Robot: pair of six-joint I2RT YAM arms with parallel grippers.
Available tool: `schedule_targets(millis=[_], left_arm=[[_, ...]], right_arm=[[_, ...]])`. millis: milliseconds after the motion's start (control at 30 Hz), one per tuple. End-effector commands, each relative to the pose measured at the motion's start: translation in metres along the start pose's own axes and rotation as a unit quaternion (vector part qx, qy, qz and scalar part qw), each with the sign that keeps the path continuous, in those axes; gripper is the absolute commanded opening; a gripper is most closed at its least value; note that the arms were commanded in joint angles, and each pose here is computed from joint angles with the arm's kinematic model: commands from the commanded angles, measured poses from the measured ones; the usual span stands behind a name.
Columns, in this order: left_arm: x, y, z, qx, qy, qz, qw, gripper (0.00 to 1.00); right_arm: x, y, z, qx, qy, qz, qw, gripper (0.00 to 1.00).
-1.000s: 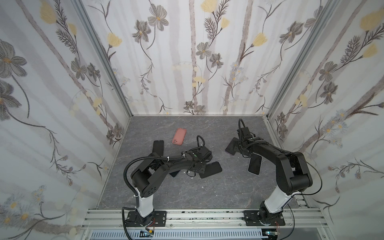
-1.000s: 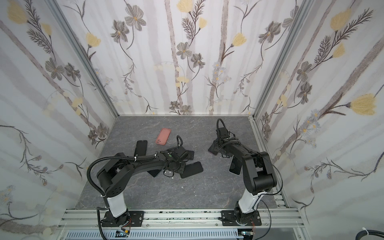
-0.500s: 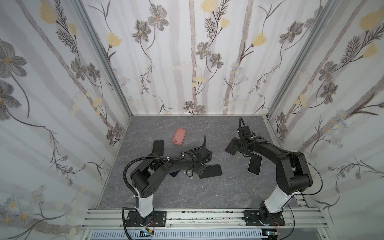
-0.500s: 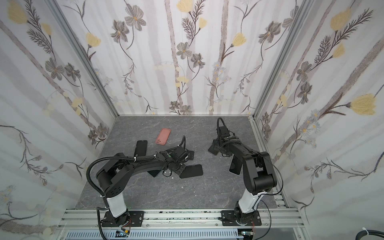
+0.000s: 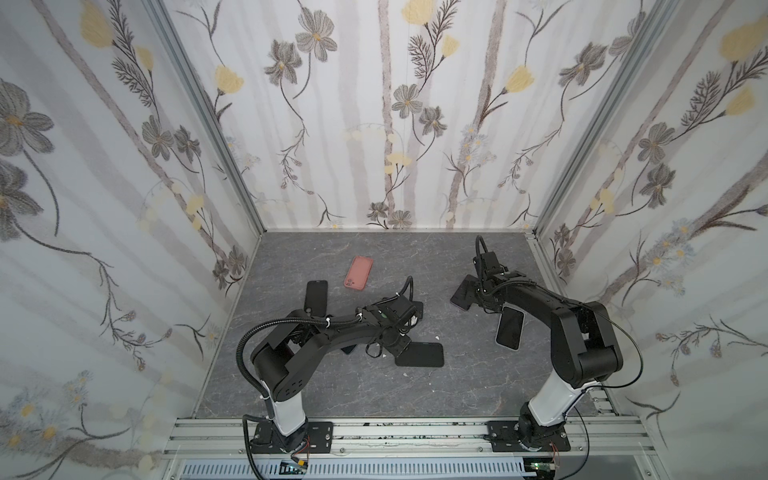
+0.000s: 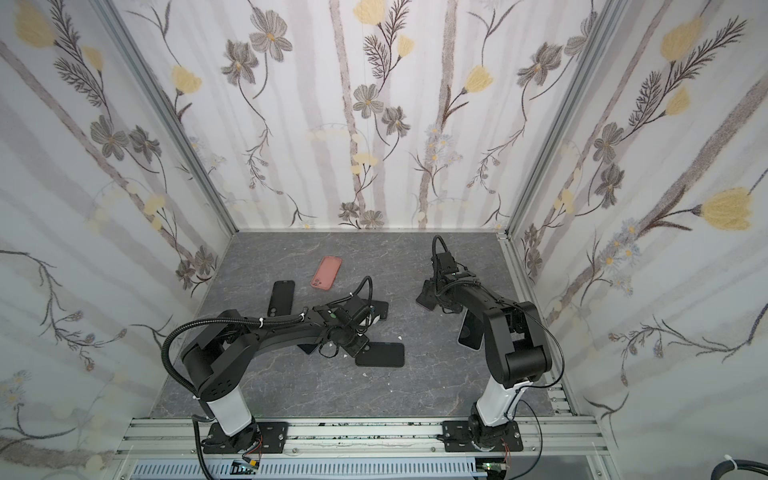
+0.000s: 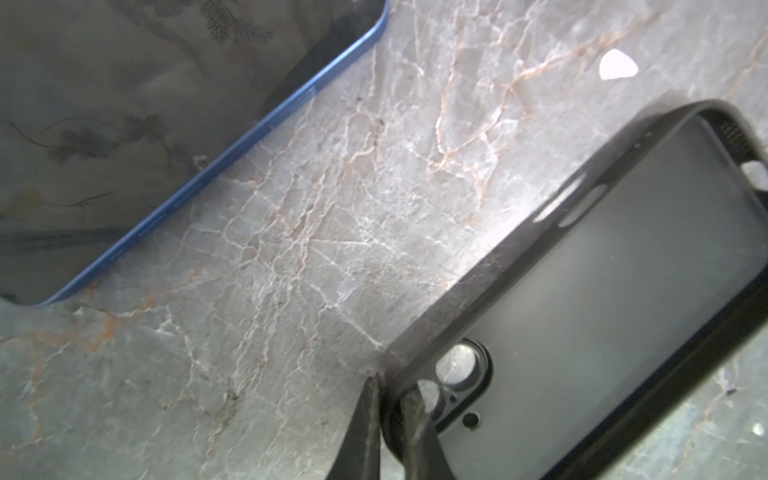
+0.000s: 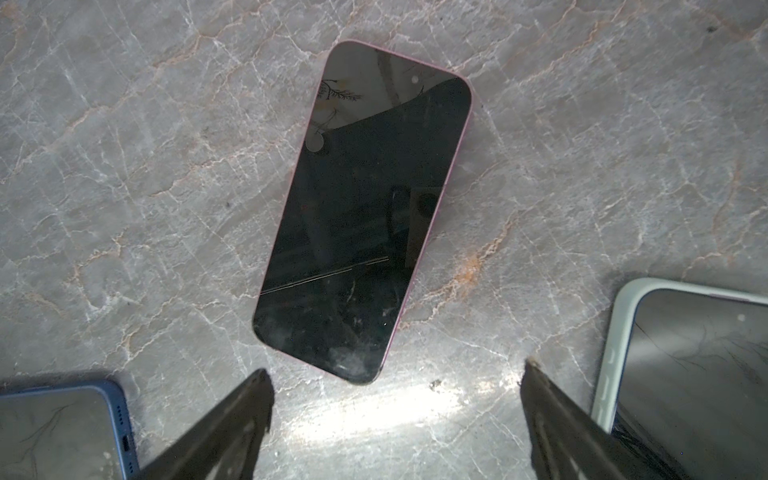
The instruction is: Put the phone into the phone case
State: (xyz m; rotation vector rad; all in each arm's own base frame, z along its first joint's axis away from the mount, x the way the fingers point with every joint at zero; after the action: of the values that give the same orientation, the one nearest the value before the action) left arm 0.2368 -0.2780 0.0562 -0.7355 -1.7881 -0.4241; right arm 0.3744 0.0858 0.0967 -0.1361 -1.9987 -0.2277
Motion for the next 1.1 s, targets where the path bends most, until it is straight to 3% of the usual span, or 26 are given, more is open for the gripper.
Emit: schedule_targets(millis=[0,167,400,600,767,1067], left_arm=[[0.006,-0.003,-0.007,0.008,-0.01,0.012,1.0,0.24],[0.025,-0.004,-0.024,0.036,-0.059,0.021,0.997,0.46],[0.065,0.009,-0.043,0.05,-0.127,-0.002,0.991,0.62],[0.1,0.03,-0.054,0.048,-0.195,-0.045,0.979,0.66],[0.124,0.049,-0.059,0.042,-0.267,-0.064,0.961,0.75],[0.131,0.07,-0.061,0.063,-0.313,-0.063,0.945,0.78]], right_arm=[[-0.001,0.002,-0.006,-0.015,-0.006,0.007,1.0,0.93],[-0.004,0.003,-0.016,-0.043,-0.028,0.019,0.998,0.97],[-0.016,0.006,-0.026,-0.089,-0.039,0.026,0.995,1.0],[-0.031,0.019,-0.025,-0.09,-0.023,0.025,0.995,1.0],[-0.043,0.024,-0.019,-0.091,-0.008,0.039,0.995,0.99],[-0.057,0.023,-0.001,-0.09,0.018,0.064,0.994,0.97]])
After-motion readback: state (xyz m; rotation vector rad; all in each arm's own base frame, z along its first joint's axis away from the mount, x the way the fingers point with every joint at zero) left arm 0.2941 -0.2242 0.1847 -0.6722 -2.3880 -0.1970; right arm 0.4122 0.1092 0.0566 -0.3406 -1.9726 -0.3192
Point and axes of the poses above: each gripper's point midway between its finger pads, its own x axis back along the fingers, its own y axis along the line the jaws close on, z = x × y, the point moved 4 cm from there along x, back along the fingers, and after that the axes turned 4 degrees about x, right-handed, at the moved point
